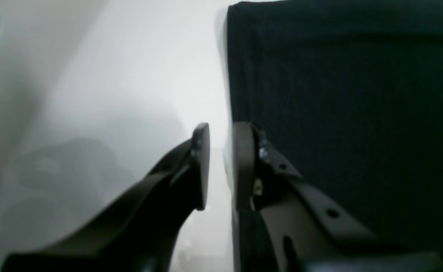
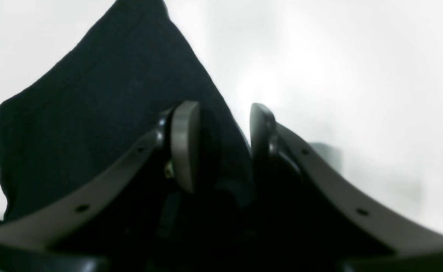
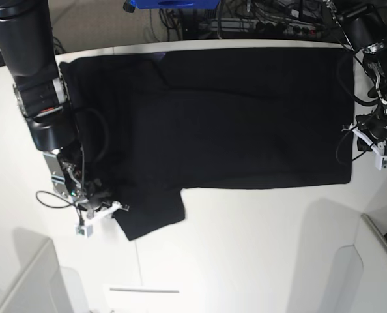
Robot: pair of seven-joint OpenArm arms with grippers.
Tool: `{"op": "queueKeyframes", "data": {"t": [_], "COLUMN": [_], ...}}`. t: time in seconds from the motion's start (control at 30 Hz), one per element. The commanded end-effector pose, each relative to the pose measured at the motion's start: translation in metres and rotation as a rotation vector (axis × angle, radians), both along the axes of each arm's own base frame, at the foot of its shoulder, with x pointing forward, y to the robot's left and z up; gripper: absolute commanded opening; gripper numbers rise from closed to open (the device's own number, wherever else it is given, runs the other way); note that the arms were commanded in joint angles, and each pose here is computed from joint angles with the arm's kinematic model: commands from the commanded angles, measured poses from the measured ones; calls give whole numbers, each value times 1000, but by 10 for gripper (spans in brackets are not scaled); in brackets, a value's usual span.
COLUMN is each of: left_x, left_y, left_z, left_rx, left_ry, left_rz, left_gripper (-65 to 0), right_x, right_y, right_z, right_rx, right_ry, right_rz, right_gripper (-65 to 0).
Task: Fold the T-shirt properly
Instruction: 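Grasp the side edges of the shirt with both grippers, then lift the side edges and fold them toward the collar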
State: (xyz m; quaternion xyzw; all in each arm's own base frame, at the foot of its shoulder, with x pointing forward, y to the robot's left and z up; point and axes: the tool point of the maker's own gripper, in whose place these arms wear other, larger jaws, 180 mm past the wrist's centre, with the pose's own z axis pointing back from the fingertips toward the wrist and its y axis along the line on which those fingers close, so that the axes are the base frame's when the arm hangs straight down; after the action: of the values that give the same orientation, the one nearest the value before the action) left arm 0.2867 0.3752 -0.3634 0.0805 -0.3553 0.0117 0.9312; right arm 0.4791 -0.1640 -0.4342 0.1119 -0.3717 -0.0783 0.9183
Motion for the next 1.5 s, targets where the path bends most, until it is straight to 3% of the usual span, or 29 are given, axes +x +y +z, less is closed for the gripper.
{"op": "queueKeyframes", "data": {"t": [0.0, 0.07, 0.17, 0.27, 0.5, 0.8, 1.0, 1.23, 1.33, 1.47], "left_x": [10, 13, 16, 22, 42, 66, 83, 99, 105, 109], "left_y": [9, 10, 13, 14, 17, 20, 22, 16, 18, 15], "left_z": [17, 16, 11, 12, 27, 5, 1, -16, -18, -35], "left_rx": [23, 11, -10, -21, -26, -151, -199, -298, -294, -251], "left_ry": [-49, -52, -45, -56, -102, -75, -158, -144, -168, -100], "left_rz": [3, 13, 28, 35, 44, 104, 126, 167, 174, 163], "left_gripper": [-500, -398, -209, -115, -110, -110, -110, -110, -110, -110], "right_x": [7, 8, 8, 9, 9, 10, 11, 12, 12, 12], "right_y": [-1, -2, -2, -2, -2, -2, -1, 0, 0, 0], "right_z": [9, 10, 10, 11, 12, 13, 13, 15, 16, 16], "right_rx": [2, 1, 1, 1, 1, 2, 3, 4, 4, 5], "right_ry": [-8, -9, -9, -10, -12, -15, -17, -22, -23, -24], "right_rz": [2, 1, 1, -2, -2, -1, 1, 3, 4, 5], "right_gripper": [-450, -479, -627, -650, -650, -650, -650, -650, -650, -650]}}
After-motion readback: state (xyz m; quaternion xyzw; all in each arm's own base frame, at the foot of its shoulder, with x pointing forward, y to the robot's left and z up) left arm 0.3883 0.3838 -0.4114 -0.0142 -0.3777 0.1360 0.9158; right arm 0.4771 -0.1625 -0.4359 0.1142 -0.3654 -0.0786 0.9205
